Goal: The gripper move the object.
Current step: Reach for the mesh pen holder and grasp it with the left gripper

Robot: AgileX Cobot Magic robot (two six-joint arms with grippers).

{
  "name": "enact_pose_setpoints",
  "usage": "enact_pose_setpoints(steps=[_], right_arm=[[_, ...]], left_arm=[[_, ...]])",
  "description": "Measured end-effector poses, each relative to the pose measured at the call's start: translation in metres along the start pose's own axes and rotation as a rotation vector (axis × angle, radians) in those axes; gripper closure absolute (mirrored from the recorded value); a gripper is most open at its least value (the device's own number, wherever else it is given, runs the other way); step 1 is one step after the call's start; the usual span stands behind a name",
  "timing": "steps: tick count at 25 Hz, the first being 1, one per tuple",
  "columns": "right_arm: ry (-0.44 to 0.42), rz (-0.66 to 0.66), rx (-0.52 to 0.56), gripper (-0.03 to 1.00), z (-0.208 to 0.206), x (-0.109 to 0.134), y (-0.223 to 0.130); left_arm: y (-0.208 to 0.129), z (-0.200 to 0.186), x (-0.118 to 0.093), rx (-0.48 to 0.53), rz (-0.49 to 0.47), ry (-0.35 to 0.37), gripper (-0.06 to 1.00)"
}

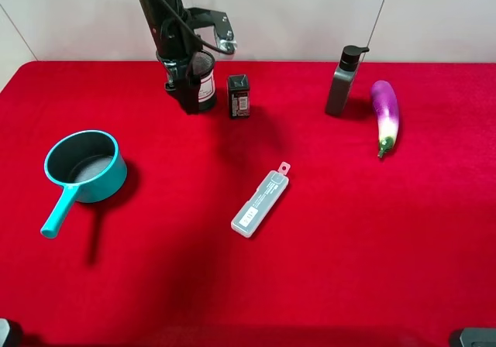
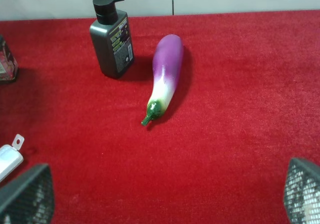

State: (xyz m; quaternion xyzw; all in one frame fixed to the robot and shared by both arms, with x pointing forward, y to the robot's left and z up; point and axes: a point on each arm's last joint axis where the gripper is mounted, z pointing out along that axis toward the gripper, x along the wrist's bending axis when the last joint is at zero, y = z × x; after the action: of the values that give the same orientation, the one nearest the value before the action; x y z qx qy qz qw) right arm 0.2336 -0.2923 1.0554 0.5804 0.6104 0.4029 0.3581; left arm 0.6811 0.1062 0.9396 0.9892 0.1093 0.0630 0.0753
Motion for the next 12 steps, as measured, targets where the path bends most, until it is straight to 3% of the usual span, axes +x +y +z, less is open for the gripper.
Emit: enact_pose_setpoints(steps=[12], right_arm=[[0.000, 0.000, 0.000, 0.27, 0.000, 0.000, 0.000]], left_arm=[[-0.001, 0.036, 0.006, -0.001, 0.094, 0.038, 0.01]])
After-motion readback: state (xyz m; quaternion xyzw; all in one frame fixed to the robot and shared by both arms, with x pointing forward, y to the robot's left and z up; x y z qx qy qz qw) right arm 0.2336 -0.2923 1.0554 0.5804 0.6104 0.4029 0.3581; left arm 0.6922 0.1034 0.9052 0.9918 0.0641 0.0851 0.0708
